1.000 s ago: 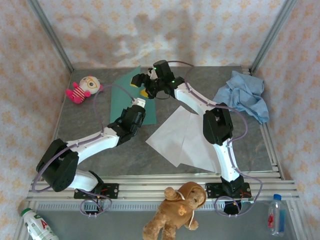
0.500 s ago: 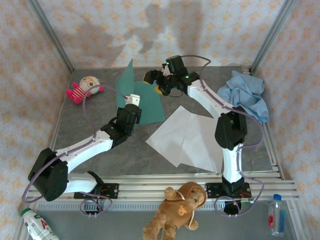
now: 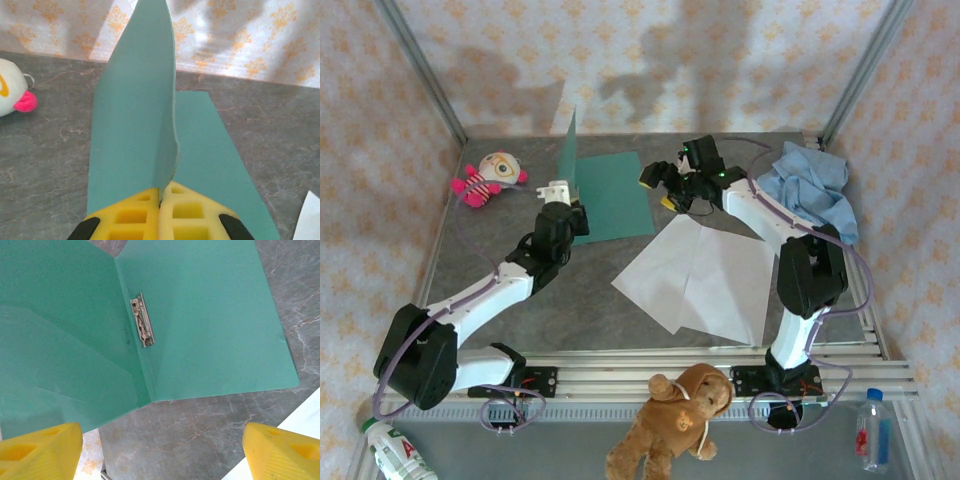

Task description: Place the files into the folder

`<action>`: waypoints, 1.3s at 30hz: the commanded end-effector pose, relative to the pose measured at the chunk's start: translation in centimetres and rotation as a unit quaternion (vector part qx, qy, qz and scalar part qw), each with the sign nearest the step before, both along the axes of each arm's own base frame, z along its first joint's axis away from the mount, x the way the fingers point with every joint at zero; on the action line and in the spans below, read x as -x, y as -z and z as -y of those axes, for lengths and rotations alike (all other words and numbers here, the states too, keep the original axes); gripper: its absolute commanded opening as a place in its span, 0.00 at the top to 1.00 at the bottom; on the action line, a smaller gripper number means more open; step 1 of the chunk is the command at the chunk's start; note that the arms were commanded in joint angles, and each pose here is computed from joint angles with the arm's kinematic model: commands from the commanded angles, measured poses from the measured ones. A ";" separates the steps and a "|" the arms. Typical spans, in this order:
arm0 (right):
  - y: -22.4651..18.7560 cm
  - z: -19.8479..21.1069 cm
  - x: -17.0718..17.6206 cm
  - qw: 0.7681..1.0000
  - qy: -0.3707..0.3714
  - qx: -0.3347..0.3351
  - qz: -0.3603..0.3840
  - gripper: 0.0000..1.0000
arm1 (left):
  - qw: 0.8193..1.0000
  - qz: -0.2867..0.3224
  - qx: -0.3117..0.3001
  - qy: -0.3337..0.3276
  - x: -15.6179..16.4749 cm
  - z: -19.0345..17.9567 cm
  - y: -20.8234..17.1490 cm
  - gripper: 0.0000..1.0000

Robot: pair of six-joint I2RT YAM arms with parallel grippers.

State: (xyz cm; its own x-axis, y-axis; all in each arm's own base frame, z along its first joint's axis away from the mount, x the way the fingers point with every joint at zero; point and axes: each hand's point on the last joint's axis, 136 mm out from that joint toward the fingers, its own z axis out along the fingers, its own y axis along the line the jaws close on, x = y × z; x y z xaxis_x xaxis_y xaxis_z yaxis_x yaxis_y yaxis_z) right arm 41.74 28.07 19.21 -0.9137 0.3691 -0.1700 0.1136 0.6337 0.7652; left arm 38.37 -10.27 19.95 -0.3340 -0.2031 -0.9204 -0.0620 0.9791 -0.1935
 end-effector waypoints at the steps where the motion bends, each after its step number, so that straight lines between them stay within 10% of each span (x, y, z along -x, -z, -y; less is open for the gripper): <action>1: -1.7 0.7 -0.1 1.000 0.007 -0.006 0.028 0.16 | 0.997 0.021 0.067 0.021 -0.3 1.1 -0.7 1.00; 39: 0.1 4.0 0.3 0.999 0.034 0.039 0.013 0.16 | 0.991 0.040 0.111 0.063 1.4 2.8 -3.7 1.00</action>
State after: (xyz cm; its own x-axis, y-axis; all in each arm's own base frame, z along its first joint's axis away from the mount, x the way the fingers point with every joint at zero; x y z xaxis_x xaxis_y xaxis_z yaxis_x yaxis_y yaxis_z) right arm 41.66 24.88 19.04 -0.8892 0.4126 -0.1977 0.1435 0.6617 0.7359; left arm 38.05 -14.42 23.15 -0.3194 -0.3461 -0.8821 0.1274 0.9068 -0.4019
